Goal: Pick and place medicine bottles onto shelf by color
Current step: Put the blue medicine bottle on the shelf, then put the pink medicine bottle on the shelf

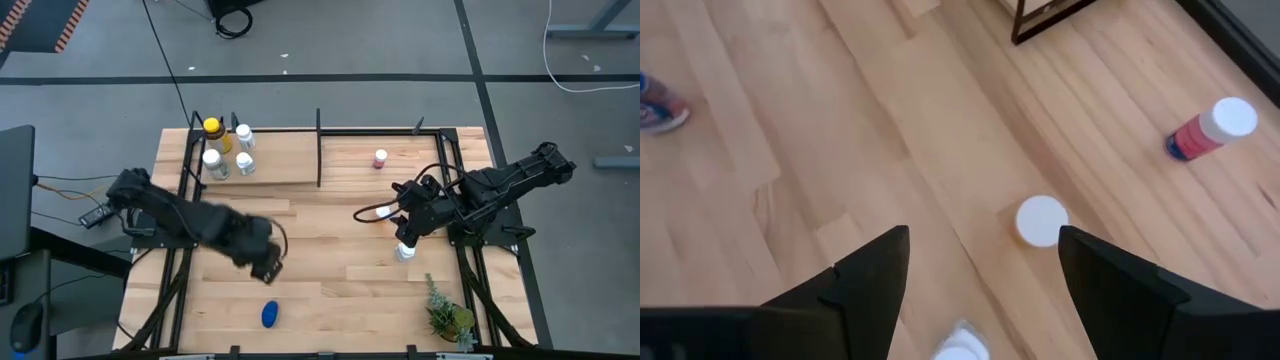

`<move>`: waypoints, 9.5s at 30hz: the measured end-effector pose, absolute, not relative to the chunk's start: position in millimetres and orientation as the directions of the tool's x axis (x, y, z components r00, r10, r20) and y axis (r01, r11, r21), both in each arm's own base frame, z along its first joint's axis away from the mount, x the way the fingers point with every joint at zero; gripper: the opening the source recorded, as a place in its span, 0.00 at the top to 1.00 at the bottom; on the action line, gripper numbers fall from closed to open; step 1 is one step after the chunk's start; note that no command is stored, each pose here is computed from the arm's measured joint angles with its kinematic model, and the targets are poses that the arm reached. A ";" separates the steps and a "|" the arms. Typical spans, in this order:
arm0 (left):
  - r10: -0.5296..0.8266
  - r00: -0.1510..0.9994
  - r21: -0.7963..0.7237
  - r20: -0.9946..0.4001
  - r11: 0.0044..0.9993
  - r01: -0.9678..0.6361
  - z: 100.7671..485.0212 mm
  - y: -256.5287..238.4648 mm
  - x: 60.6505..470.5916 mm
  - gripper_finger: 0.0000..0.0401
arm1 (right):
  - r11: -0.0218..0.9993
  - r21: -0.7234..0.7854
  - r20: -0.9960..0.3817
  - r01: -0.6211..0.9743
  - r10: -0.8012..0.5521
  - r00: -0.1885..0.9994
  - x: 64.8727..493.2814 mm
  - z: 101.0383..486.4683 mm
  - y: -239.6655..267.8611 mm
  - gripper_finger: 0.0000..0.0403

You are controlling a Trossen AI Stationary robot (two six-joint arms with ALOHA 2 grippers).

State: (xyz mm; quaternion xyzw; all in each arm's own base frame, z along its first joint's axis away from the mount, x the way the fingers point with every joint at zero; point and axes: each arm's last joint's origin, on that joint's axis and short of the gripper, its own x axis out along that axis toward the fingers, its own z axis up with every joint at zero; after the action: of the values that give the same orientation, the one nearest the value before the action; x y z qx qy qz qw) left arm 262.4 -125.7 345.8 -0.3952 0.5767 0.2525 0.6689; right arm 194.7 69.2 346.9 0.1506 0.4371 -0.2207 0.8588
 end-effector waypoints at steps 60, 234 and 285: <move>-0.119 0.080 -0.126 -0.990 0.446 -0.886 244.1 -230.5 308.0 0.27 | 0.898 0.052 -0.827 0.437 -0.207 0.523 191.9 346.6 76.6 0.35; 0.123 0.021 0.093 -0.992 0.840 -0.535 233.6 292.5 280.5 0.42 | 0.648 -0.015 -0.794 0.761 -0.470 0.385 204.7 347.1 -0.9 0.35; 0.356 0.550 -0.026 -0.756 0.823 -0.568 454.5 182.4 283.6 0.42 | 0.480 0.073 -0.943 0.875 -0.253 0.217 246.7 285.5 -139.9 0.30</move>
State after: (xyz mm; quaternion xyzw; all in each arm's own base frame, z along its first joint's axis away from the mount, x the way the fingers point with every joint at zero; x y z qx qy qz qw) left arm 283.6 182.4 454.5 -0.1348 0.3933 0.2654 0.8699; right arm 246.7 -139.9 285.5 0.3210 0.4838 -0.3965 0.7111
